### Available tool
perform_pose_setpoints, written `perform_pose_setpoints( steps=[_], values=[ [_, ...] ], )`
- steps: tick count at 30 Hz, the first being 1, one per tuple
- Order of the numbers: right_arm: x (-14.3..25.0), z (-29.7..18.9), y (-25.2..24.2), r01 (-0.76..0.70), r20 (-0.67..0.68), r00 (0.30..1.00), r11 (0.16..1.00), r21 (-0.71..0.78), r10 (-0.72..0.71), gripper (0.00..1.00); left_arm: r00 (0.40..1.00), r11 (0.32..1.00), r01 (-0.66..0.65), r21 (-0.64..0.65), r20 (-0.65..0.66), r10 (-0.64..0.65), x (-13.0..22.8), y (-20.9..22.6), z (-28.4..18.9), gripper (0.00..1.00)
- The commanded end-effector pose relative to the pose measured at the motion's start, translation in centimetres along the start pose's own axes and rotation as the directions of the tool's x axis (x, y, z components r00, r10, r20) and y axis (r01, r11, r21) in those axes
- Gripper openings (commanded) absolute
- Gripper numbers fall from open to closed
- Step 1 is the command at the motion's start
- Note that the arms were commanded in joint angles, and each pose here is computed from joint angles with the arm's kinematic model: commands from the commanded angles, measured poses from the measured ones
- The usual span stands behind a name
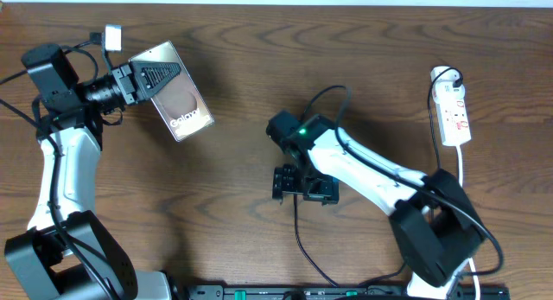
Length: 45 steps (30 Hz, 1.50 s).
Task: Plug charger to phone and switch on socket
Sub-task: 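Move the right gripper down to the black cable's USB-C plug, then close the right gripper on the USB-C plug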
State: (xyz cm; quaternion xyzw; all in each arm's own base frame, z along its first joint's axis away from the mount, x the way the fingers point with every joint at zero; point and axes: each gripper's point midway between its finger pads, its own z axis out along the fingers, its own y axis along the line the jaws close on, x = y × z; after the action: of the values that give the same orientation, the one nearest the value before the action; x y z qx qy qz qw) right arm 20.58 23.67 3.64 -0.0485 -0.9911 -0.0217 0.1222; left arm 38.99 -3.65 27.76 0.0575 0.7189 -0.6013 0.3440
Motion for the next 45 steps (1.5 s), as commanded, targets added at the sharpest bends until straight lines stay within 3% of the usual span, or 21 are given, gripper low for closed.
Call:
perform_pose_setpoints(
  steps=[1,9,17,23,40,45],
  values=[
    [0.8,1.3,-0.3,0.038,-0.071,0.997,0.999,0.019,-0.036,0.91,1.000,1.000,-0.010,0.018,-0.007,0.010,0.1,-0.3,-0.2,0.07],
    [0.4,2.9,-0.4,0.065,-0.093,0.994,0.997,0.041,-0.061,0.96,1.000,1.000,-0.010,0.018,-0.007,0.010,0.1,-0.3,-0.2,0.07],
    [-1.8,3.5,0.0,0.072,0.003,0.997,0.996,0.054,-0.073,0.95,1.000,1.000,-0.010,0.018,-0.007,0.010,0.1,-0.3,-0.2,0.07],
    [-2.3,3.8,0.3,0.072,0.021,0.997,0.996,0.048,-0.073,0.77,1.000,1.000,-0.010,0.018,-0.007,0.010,0.1,-0.3,-0.2,0.07],
    [-2.3,4.9,0.1,0.046,0.018,0.999,0.996,0.081,-0.048,0.57,1.000,1.000,-0.010,0.018,-0.007,0.010,0.1,-0.3,-0.2,0.07],
    [-2.0,5.0,0.4,0.030,0.020,0.999,0.996,0.083,-0.031,0.44,1.000,1.000,-0.010,0.018,-0.007,0.010,0.1,-0.3,-0.2,0.07]
  ],
)
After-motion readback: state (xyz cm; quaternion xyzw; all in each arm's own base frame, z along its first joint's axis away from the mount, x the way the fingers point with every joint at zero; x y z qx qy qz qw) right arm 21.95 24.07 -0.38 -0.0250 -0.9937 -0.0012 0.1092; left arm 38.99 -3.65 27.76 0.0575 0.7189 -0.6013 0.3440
